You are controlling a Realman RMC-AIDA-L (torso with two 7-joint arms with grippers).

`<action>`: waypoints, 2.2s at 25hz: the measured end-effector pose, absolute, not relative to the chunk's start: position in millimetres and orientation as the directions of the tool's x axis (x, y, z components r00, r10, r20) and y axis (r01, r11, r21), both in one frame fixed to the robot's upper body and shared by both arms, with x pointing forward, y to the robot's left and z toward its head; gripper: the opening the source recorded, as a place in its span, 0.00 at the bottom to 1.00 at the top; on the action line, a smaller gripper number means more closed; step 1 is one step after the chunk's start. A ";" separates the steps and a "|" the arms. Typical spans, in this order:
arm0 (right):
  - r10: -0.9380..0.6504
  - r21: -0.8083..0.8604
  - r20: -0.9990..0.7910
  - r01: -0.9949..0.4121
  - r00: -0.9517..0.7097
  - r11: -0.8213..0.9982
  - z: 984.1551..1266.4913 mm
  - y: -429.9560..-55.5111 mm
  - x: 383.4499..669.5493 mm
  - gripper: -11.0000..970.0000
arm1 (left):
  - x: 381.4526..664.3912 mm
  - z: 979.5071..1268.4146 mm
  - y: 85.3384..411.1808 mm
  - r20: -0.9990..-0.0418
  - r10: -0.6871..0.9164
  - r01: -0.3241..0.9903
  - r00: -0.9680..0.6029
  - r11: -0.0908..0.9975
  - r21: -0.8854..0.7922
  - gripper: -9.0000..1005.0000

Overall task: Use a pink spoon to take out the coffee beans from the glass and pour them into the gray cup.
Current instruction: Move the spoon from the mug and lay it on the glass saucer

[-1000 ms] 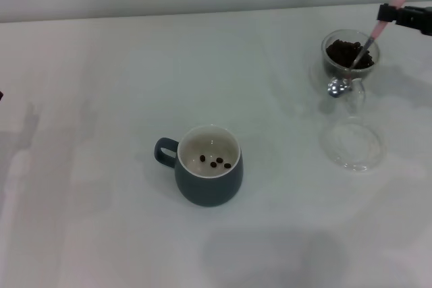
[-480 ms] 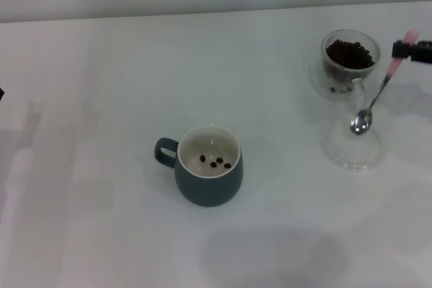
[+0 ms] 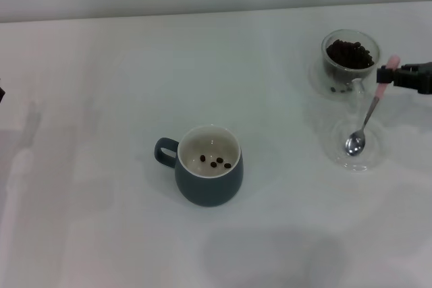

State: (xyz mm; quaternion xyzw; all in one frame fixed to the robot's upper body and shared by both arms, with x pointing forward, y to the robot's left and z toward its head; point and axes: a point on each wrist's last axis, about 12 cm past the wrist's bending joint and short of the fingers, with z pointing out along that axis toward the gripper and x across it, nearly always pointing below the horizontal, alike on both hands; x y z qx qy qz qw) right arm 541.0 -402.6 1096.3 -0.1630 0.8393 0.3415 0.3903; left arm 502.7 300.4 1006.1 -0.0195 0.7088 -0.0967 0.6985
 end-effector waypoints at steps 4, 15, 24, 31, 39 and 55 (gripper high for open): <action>-0.026 0.449 -0.751 -0.539 -0.659 0.712 1092.7 -399.1 540.8 0.16 | 502.7 1006.1 300.3 -0.986 -0.163 0.108 -0.023 0.980 -0.165 0.80; 0.022 0.526 -0.692 -0.484 -0.722 0.699 1084.7 -391.4 536.8 0.16 | 502.8 1006.1 300.3 -0.986 -0.165 0.108 -0.023 0.980 -0.166 0.80; 0.037 0.545 -0.677 -0.468 -0.735 0.696 1079.0 -386.6 533.7 0.16 | 501.9 1005.6 300.6 -0.986 -0.163 0.108 -0.026 0.980 -0.165 0.80; 0.054 0.548 -0.666 -0.439 -0.744 0.712 1068.2 -379.9 532.3 0.16 | 500.2 1004.6 301.3 -0.986 -0.164 0.107 -0.030 0.980 -0.166 0.80; 0.092 0.560 -0.645 -0.387 -0.759 0.732 1056.2 -370.7 532.5 0.16 | 499.9 1004.4 301.2 -0.986 -0.164 0.108 -0.030 0.980 -0.166 0.80; 0.089 0.572 -0.622 -0.373 -0.778 0.731 1046.9 -361.5 528.3 0.17 | 499.4 1005.8 301.4 -0.987 -0.159 0.114 -0.019 0.980 -0.160 0.80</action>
